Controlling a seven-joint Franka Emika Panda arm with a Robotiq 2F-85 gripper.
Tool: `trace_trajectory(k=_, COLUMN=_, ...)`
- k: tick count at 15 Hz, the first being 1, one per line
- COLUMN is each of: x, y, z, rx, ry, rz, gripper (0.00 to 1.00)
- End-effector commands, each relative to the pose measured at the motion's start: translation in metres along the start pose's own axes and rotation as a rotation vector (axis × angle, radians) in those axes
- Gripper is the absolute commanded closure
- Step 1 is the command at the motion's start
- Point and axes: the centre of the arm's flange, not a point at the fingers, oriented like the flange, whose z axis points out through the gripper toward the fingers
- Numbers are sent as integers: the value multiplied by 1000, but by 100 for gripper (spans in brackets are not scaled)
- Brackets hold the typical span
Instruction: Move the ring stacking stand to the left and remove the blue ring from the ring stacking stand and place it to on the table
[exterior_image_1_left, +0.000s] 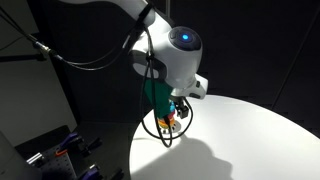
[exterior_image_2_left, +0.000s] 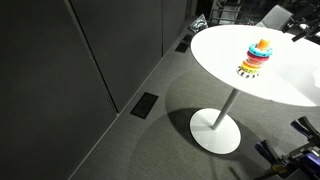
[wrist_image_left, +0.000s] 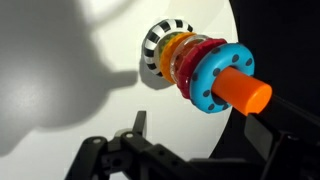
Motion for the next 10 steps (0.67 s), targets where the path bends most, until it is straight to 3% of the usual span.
trace_trajectory(k=1, x=4, y=10, z=6, rx=20, ry=-27, rz=17, gripper=0)
trace_trajectory(k=10, x=6, y=15, z=30, rx=63, ry=-89, rz=29, gripper=0)
